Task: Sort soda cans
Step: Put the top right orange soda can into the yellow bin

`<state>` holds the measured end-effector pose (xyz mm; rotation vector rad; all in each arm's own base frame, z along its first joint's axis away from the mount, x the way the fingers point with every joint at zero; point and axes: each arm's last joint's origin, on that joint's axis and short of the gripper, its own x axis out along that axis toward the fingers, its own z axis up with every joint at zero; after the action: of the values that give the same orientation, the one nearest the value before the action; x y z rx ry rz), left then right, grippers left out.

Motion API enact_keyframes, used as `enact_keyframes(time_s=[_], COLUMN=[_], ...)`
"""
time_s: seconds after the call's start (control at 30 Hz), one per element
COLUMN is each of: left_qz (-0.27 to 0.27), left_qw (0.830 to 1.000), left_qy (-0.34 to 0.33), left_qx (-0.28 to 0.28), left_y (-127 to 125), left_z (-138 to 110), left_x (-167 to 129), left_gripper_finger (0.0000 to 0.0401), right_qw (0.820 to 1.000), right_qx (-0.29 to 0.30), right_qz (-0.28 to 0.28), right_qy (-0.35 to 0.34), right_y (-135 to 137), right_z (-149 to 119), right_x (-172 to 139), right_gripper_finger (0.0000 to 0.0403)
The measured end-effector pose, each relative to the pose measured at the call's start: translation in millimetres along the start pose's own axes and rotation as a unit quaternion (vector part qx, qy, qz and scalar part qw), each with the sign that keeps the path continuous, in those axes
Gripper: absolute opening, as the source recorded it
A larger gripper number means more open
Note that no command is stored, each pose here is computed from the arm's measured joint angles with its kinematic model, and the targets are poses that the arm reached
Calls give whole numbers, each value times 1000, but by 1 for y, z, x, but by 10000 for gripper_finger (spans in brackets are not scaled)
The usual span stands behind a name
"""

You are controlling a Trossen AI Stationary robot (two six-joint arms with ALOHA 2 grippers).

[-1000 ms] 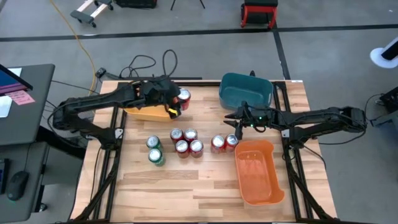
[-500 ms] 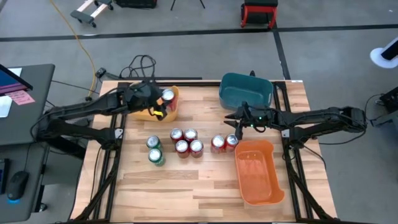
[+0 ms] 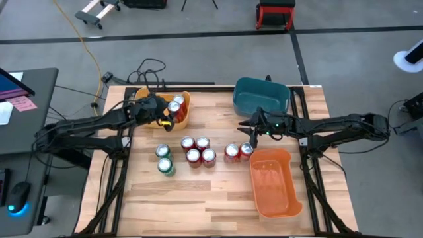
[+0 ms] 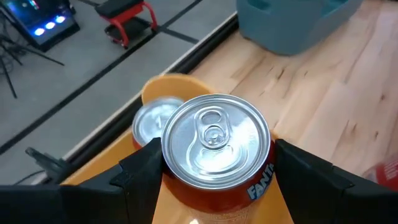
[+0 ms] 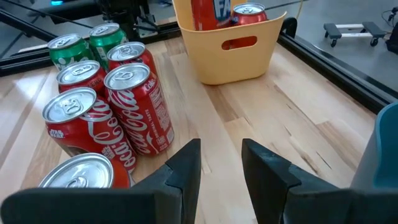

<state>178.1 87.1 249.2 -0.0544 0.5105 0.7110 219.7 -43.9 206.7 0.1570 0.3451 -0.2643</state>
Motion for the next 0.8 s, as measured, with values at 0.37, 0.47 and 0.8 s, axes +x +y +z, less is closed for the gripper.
enact_keyframes(time_s=[0.37,0.47,0.8], left_qz=[-22,-29,-40], left_qw=[999,999,999], left_qy=[2,-9,5], left_qx=[-24,-28,-36], left_y=[0,-1,-6], left_z=[-29,-29,-36], left_x=[12,12,27], left_gripper_finger=[263,263,301], right_qw=[1000,1000,1000], right_qx=[0,0,4], right_qz=[0,0,0], right_qy=[1,1,0], right_y=[0,0,0], right_z=[0,0,0], right_x=[0,0,0], right_gripper_finger=[139,139,139])
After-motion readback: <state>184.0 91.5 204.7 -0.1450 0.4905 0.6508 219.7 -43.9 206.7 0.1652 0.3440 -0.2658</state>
